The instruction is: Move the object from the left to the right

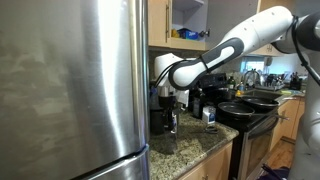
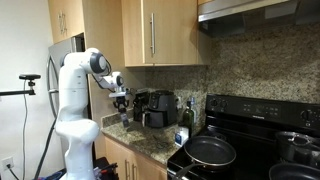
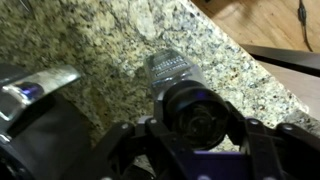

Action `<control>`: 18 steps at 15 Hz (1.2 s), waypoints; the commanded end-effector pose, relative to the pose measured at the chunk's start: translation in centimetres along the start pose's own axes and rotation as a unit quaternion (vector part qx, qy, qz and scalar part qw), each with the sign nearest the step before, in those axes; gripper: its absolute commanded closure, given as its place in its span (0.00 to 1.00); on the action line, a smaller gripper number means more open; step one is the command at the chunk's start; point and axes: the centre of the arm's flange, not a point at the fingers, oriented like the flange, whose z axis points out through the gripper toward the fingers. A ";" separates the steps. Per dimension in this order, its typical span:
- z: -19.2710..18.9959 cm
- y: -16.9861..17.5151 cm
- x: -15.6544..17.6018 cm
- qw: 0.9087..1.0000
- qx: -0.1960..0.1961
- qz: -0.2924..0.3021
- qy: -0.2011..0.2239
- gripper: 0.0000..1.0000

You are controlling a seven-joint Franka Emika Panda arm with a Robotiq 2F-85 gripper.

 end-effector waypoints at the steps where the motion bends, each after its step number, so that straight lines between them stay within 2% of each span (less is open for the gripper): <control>1: -2.5 2.6 -7.6 0.995 -0.040 0.091 0.019 0.67; 2: -2.5 2.8 -8.1 0.992 -0.052 0.113 0.036 0.67; 3: -2.3 2.2 -4.4 0.996 -0.031 0.076 0.015 0.42; 5: -3.0 2.9 -6.4 0.994 -0.043 0.102 0.023 0.42; 6: -3.0 2.9 -6.8 0.993 -0.046 0.106 0.025 0.67; 7: -2.3 3.9 -6.6 0.991 -0.035 0.126 0.027 0.67; 8: -1.5 5.9 -7.2 0.983 -0.031 0.180 0.031 0.67; 10: -0.6 8.9 -9.1 0.972 -0.021 0.232 0.034 0.67; 13: 1.4 13.3 -12.6 0.948 -0.007 0.315 0.041 0.67; 17: 3.9 16.1 -16.3 0.906 0.014 0.420 0.059 0.67; 18: 3.0 16.2 -14.0 0.924 0.014 0.381 0.039 0.67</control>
